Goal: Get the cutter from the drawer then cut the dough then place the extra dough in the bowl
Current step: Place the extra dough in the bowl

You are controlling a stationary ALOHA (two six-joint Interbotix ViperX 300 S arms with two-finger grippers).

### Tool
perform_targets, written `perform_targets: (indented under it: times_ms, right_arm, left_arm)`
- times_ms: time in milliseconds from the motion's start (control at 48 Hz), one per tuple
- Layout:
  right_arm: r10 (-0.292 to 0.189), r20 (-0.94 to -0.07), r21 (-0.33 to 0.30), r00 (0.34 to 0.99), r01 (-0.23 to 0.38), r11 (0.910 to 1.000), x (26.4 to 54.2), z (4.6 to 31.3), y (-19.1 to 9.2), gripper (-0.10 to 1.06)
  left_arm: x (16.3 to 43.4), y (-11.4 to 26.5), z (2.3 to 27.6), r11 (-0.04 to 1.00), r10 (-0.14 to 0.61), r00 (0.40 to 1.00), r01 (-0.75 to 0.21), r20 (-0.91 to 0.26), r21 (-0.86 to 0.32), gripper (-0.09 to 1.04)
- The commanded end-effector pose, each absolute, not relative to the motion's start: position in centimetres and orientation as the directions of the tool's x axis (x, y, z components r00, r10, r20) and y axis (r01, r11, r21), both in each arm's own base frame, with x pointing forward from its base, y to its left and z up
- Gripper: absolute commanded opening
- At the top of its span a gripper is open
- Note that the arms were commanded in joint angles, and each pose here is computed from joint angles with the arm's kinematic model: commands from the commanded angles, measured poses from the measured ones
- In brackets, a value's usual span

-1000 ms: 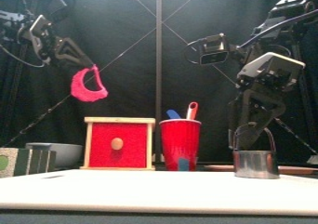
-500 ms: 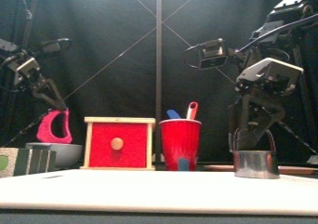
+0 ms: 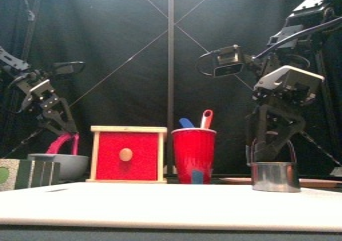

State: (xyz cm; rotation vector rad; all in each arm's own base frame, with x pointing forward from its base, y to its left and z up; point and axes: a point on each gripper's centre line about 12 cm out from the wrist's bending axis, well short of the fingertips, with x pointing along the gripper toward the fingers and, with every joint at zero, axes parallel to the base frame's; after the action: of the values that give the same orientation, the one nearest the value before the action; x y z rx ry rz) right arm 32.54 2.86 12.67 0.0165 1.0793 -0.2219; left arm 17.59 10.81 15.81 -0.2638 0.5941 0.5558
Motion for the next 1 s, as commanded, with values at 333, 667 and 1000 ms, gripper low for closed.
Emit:
perform_targets:
  times_ms: [333, 667, 1000]
  right_arm:
    - [-0.164, -0.856, -0.074, 0.490, 0.197, 0.9775, 33.4, 14.1, 3.0, 0.81]
    - [-0.168, -0.853, -0.084, 0.494, 0.187, 0.9787, 33.7, 14.3, 3.0, 0.81]
    - [-0.146, -0.789, -0.054, 0.597, 0.170, 0.9840, 35.9, 16.4, 2.5, 0.81]
  left_arm:
    - [16.8, 10.5, 16.0, 0.570, 0.431, 0.703, -0.698, -0.566, -0.433, 0.98]
    - [17.4, 9.7, 16.1, 0.731, 0.408, 0.725, -0.623, -0.554, -0.278, 0.97]
    - [19.1, 8.1, 18.2, 0.885, 0.435, 0.836, -0.465, -0.334, -0.012, 0.97]
